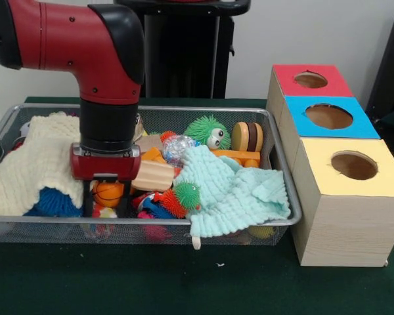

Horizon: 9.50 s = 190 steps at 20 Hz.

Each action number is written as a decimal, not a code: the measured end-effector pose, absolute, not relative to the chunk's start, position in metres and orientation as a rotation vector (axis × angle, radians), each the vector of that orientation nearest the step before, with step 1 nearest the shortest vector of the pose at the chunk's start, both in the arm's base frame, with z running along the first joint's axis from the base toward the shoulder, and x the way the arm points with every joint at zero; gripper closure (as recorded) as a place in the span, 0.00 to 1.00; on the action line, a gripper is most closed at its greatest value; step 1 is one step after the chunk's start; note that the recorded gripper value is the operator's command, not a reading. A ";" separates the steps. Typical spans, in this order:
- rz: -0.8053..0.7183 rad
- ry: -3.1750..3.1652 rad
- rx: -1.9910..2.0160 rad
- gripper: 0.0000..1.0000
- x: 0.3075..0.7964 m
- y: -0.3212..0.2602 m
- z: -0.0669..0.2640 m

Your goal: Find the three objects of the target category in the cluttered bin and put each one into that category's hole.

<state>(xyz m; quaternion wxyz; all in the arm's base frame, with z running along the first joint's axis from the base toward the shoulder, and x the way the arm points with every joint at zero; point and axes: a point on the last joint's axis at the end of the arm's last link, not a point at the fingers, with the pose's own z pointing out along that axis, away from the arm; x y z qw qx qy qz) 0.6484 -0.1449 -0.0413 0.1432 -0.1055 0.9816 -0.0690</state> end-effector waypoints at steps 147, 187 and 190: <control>-0.083 2.825 0.052 1.00 0.650 0.145 0.118; -0.186 2.807 0.135 1.00 0.653 0.174 0.113; -0.180 2.812 0.142 1.00 0.651 0.180 0.110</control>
